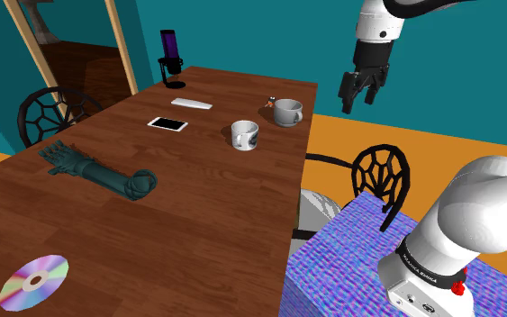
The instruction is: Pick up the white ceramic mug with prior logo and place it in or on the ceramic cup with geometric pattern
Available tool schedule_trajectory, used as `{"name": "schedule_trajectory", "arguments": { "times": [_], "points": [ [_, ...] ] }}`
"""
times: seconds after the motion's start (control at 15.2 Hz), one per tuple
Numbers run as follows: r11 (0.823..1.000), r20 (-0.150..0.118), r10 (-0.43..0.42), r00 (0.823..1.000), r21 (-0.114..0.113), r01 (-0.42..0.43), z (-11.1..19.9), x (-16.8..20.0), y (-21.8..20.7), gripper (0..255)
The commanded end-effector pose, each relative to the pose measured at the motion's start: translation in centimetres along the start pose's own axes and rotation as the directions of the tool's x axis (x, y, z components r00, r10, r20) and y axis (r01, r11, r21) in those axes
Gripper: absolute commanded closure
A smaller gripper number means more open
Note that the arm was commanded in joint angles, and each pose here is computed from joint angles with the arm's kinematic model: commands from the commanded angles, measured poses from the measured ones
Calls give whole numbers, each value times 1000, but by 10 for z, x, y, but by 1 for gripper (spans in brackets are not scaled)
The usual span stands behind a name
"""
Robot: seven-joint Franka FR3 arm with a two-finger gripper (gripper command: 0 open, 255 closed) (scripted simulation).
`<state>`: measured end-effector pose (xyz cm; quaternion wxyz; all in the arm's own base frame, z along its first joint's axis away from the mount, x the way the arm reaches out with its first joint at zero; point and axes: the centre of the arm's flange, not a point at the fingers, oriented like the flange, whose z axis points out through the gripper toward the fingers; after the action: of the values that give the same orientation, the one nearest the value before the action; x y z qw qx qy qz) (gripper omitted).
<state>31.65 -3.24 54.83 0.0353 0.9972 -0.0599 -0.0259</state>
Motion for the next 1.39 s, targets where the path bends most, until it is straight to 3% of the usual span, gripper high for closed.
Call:
{"name": "schedule_trajectory", "arguments": {
  "times": [0.0, 1.32],
  "points": [
    [1000, 0, 0, 1000, 0, 0, 0, 0, 0, 0],
    [985, -9, -158, 987, 71, 158, 102, 236, -48, 0]
  ]
}}
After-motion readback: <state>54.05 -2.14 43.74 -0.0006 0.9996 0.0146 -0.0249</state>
